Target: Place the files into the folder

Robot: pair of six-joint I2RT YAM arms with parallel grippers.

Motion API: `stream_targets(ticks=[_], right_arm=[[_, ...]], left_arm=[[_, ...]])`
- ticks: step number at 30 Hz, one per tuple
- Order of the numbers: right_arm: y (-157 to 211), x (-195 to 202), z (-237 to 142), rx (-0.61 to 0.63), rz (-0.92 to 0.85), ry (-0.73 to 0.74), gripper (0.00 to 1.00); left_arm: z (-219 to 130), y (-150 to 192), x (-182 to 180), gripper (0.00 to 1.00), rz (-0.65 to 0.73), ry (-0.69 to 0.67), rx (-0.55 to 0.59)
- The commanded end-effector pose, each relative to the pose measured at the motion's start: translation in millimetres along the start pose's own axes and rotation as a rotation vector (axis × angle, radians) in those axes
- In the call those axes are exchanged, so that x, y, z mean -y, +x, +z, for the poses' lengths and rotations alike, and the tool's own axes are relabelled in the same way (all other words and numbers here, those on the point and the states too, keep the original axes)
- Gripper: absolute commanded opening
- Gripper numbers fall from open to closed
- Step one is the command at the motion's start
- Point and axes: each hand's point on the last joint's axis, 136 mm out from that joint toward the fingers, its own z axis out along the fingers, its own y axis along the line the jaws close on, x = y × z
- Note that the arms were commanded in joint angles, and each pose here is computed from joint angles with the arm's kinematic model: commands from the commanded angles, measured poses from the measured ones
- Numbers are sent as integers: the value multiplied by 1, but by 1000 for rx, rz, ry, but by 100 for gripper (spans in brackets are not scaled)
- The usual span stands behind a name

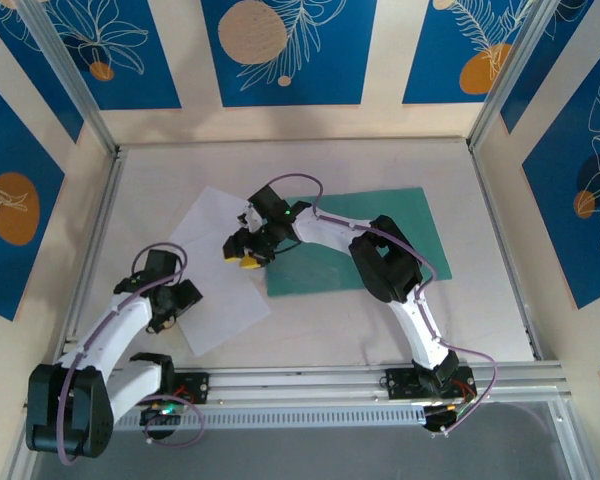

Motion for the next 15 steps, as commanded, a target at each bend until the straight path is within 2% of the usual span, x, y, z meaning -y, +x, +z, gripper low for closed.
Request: stream_targets(ticks=[1, 6, 9, 15], right_arm=[[3, -1, 4, -13, 6, 13, 59], [7, 6, 7, -23, 18, 35, 57], [10, 11, 10, -31, 28, 54, 57], [13, 20, 13, -37, 38, 69, 57]], left_arm=[[4, 4, 4, 79, -5, 55, -32], [4, 5, 7, 73, -6, 99, -51], [4, 6, 22, 68, 11, 192, -70], [3, 5, 24, 67, 20, 204, -74]])
